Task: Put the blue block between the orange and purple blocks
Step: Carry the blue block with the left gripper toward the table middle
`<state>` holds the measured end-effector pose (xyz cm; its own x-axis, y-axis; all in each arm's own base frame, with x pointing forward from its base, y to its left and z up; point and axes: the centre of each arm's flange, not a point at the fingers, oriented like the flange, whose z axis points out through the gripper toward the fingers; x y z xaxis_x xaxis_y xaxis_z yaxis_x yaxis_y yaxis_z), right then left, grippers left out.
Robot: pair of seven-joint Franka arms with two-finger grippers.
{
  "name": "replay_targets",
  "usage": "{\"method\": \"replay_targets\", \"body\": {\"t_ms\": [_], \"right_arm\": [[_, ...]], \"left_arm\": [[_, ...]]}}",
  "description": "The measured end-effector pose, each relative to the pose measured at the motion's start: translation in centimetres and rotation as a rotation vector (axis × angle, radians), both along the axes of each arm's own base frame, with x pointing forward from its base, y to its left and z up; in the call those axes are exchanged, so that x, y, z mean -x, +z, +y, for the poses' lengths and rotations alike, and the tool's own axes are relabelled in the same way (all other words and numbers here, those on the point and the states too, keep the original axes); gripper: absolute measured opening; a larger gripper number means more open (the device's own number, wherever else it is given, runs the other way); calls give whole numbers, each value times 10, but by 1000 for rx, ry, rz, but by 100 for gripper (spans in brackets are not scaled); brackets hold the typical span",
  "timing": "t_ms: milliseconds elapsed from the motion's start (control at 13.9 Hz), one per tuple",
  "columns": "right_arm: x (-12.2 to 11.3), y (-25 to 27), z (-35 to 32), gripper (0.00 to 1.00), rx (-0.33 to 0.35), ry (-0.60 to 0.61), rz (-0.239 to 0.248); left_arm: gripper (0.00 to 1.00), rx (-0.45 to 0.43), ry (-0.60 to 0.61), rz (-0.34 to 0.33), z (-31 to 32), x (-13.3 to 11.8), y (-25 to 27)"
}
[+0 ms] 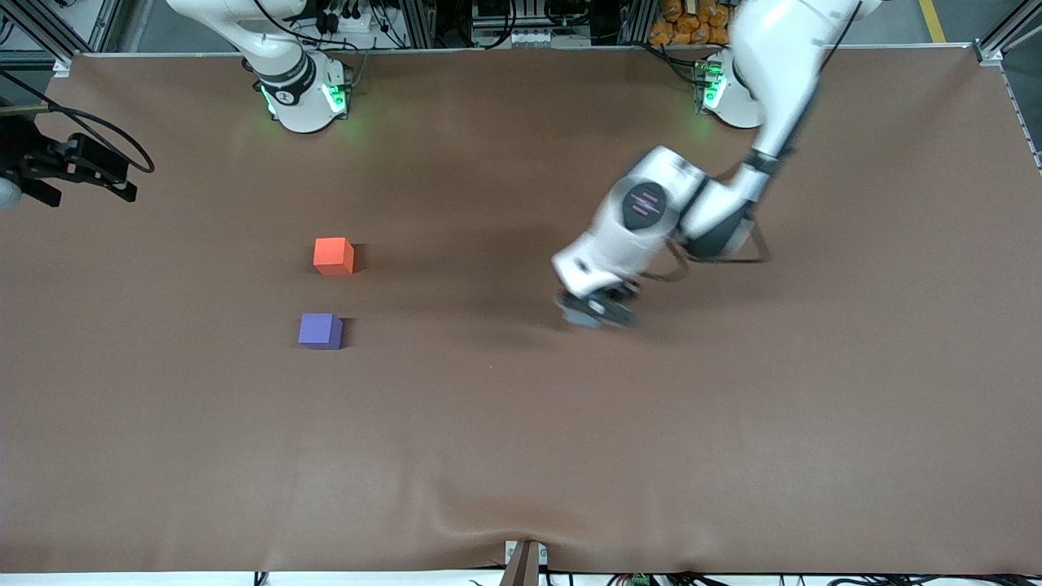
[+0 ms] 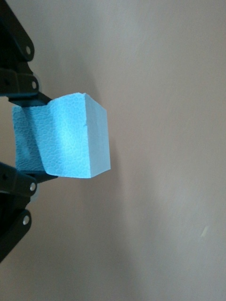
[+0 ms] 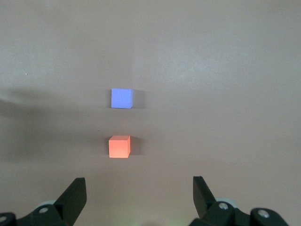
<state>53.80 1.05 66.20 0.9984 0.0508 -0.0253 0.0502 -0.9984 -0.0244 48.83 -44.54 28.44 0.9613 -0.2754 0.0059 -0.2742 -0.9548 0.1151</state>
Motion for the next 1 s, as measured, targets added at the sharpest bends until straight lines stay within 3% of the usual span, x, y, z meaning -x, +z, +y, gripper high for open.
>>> {"method": "replay_targets", "body": {"t_ms": [215,430,574,861,1004], "right_arm": [[0,0,0,100,0,0,0],[0,0,0,100,0,0,0],[0,-1,0,100,0,-1,2],[-1,-2,0,100,0,-1,5],[-1,-2,-1,100,0,-1,5]], "left_arm": [[53,0,46,36,-85,71,-16],[53,-33,77,78,-121,114,-50],[58,-45,118,85,-128,113,-66],[98,3,184,34,-124,75,-35],[100,40,236,-34,-104,37,13]]}}
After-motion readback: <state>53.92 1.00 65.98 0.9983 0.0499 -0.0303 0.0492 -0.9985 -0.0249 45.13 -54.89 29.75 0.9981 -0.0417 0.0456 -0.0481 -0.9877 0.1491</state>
